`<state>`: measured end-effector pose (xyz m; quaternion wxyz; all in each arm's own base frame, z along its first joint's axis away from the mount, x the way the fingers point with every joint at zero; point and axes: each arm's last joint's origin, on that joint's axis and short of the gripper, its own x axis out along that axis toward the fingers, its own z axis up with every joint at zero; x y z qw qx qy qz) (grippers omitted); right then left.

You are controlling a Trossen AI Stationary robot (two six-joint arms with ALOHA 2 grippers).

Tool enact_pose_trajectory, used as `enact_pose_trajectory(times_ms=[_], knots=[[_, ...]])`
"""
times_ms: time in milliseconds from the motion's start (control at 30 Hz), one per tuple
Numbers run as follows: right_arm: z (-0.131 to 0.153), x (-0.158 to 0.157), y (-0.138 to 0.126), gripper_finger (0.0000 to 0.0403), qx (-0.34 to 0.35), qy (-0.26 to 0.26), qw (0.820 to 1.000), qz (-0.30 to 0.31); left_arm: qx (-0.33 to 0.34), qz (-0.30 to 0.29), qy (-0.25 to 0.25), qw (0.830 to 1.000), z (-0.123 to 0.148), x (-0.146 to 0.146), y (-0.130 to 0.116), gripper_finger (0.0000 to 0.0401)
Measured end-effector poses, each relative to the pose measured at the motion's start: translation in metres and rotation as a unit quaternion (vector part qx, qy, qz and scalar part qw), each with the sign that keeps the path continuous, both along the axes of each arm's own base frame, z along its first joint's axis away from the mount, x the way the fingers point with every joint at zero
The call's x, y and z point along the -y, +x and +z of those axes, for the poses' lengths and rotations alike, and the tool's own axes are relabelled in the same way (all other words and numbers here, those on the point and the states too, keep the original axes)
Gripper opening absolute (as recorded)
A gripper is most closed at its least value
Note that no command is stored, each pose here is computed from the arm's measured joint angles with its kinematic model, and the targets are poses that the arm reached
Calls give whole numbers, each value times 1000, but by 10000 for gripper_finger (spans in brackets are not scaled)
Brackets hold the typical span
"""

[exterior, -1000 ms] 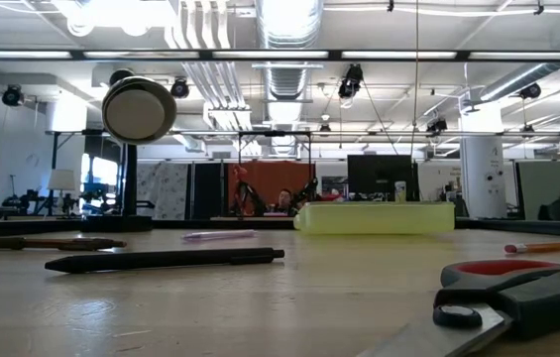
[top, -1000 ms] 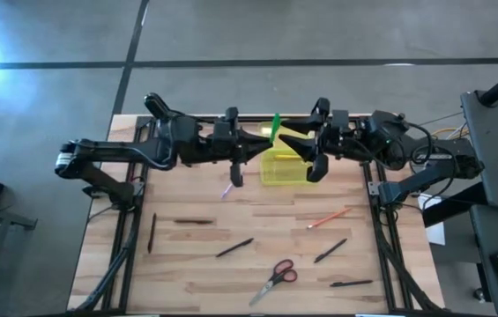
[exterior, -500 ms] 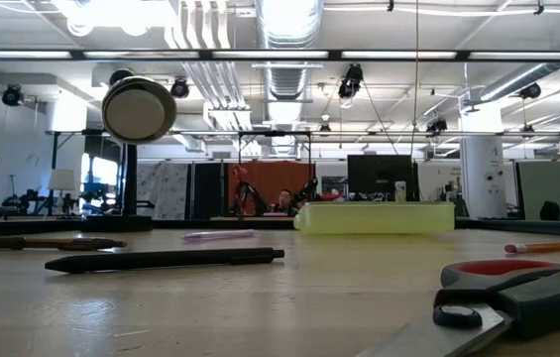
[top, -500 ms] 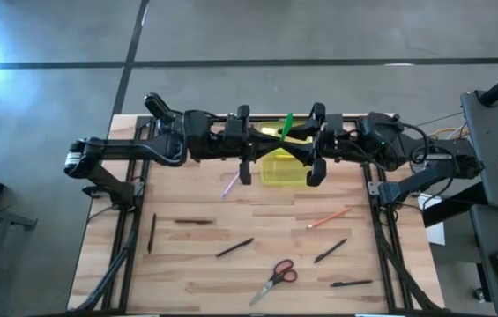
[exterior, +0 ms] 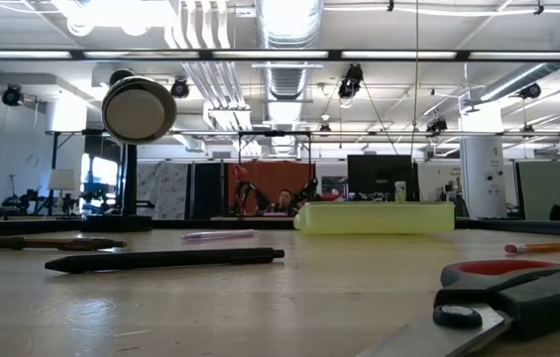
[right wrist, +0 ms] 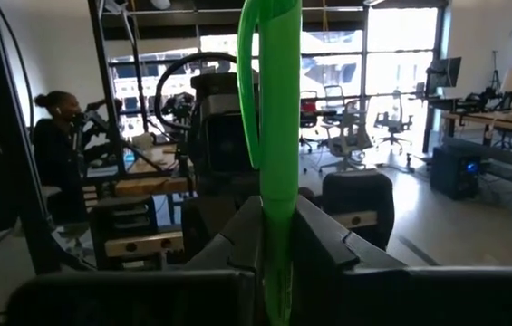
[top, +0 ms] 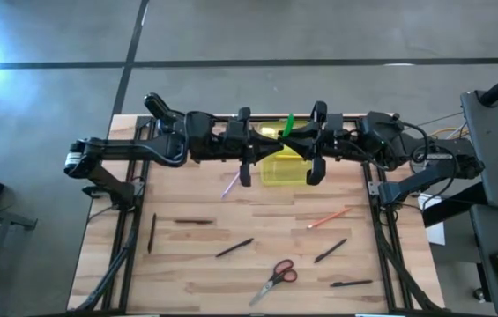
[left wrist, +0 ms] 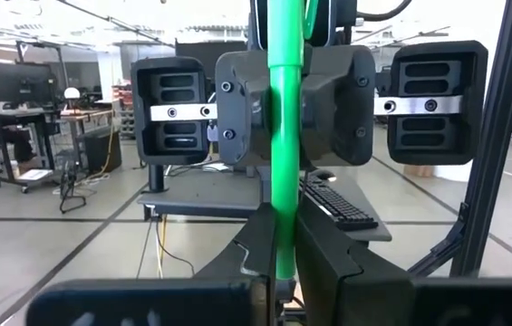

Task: Pick & place school supplies into a supply box
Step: Put the green pen into the supply box

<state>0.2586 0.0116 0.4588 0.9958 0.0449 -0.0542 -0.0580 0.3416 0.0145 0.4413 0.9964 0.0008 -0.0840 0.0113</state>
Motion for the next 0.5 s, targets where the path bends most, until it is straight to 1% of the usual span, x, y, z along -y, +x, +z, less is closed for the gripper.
enact_pose_trajectory(times_ms=[100, 300, 500], knots=[[0, 2, 0, 27, -1, 11, 1000, -3, 0, 4, 0, 1000, 0, 0, 0, 18], [-1, 4, 0, 27, -6, 12, 1000, -8, 2, 28, -2, 1000, 1, -2, -1, 46], [-3, 5, 0, 28, -14, 14, 1000, -9, 8, 37, -2, 999, 4, -2, -4, 81]])
